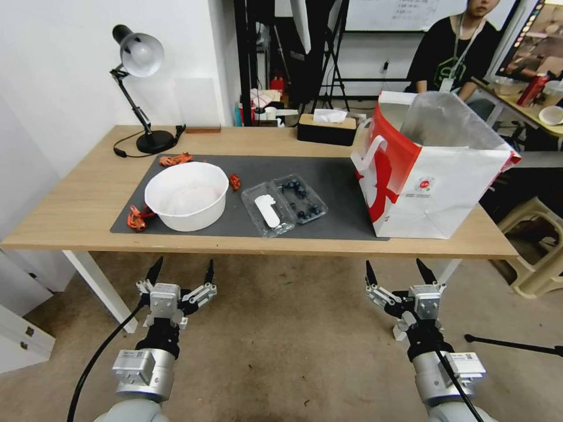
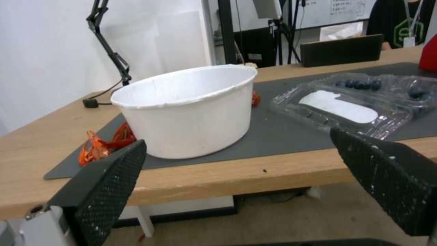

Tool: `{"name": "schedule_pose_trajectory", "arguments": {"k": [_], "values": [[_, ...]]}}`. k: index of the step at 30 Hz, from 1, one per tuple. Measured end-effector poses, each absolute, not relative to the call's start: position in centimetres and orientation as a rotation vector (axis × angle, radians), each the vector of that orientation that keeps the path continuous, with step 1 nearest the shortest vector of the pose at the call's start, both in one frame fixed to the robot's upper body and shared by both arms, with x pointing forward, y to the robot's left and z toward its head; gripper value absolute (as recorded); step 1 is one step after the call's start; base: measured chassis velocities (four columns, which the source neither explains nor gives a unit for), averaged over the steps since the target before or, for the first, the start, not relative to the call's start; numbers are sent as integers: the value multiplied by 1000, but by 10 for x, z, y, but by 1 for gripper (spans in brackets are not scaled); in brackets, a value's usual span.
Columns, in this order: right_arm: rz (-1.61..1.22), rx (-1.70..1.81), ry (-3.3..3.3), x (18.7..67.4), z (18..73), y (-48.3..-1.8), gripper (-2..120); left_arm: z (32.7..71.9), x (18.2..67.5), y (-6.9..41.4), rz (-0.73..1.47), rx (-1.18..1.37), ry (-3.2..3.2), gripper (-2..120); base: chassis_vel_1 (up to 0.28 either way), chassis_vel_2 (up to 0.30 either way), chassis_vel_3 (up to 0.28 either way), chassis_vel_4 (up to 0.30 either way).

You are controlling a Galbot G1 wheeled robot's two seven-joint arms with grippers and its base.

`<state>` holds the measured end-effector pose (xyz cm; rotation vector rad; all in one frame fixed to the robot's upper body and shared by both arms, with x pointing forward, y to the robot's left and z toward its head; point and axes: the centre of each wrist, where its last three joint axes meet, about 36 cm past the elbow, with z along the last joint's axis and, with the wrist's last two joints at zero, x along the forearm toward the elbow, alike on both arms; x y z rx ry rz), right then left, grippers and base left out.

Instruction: Close the takeout container lid, then place the container into the takeout bag.

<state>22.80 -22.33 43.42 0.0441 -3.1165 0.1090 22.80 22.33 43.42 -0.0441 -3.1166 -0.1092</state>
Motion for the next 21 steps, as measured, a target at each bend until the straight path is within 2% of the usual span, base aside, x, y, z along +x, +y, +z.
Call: {"name": "schedule_pose_trajectory", "arguments": {"k": [21], "values": [[109, 44, -3117, 228, 434, -223, 100, 434, 228, 223, -109, -44, -3117, 100, 0, 0, 0, 0]]}}
